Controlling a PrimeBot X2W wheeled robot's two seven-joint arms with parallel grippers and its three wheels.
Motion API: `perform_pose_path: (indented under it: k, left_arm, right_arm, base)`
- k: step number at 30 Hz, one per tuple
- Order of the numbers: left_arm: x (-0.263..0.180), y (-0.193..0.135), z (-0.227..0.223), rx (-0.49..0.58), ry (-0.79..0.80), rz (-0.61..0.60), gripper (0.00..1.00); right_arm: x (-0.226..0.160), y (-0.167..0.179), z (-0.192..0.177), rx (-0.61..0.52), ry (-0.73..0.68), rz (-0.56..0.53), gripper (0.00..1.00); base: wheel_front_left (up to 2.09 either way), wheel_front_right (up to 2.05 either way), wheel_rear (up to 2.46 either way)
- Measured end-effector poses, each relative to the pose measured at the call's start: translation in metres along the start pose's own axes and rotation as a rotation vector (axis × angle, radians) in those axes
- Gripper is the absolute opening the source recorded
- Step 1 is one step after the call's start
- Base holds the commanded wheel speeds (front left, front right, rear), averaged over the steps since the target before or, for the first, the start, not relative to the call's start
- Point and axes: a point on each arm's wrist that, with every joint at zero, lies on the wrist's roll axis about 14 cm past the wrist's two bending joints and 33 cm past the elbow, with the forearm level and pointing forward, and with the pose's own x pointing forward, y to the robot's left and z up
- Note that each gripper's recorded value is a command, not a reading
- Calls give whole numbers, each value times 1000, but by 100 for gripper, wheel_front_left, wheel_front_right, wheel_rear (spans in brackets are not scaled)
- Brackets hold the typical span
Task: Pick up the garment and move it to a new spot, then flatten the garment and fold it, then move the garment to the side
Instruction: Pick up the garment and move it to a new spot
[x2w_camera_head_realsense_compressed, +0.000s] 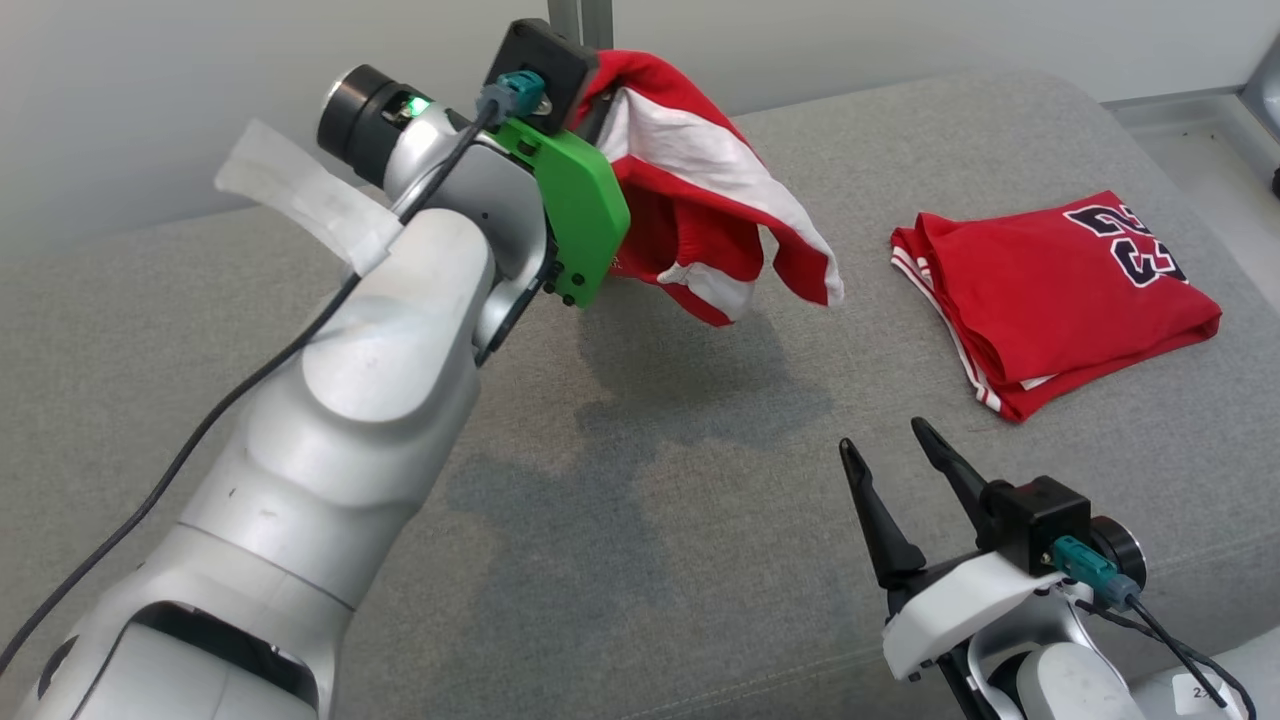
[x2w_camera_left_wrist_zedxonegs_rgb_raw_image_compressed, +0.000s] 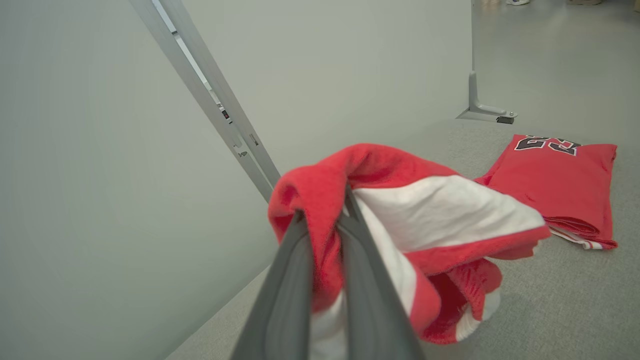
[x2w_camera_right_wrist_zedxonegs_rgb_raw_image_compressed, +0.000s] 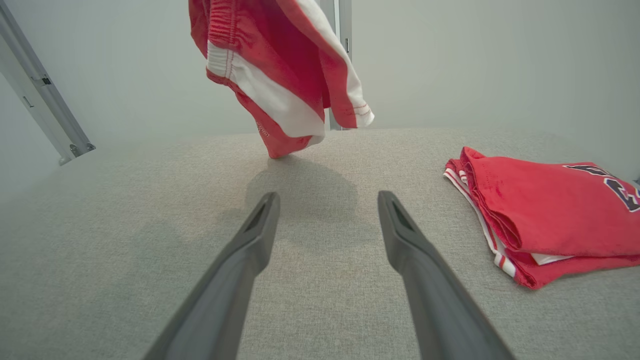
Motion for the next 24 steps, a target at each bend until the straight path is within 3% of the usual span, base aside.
perform_pose_path:
  k: [4, 9, 15, 22, 23, 24]
  left_arm:
    - [6, -19, -13, 1, 2, -52, 0]
    - [-1, -35, -75, -44, 105, -72, 0]
    - [-42, -15, -157, -70, 314, 4, 0]
    - [-97, -10, -209, -104, 476, 52, 0]
    - [-104, -11, -213, -114, 489, 60, 18]
    - [-110, -11, -215, -122, 495, 68, 49]
  right_arm:
    - [2, -8, -1, 5, -1, -22, 100]
    - [10, -6, -15, 20, 32, -14, 100]
    - [24, 5, -20, 33, 33, 26, 100]
    - [35, 27, -23, 40, 39, 95, 100]
    - [36, 31, -22, 41, 37, 106, 100]
    - [37, 34, -21, 41, 35, 117, 100]
  base:
    - [0, 0, 0]
    - [0, 0, 0]
    - [0, 0, 0]
    - [0, 0, 0]
    - [0, 0, 0]
    - [0, 0, 0]
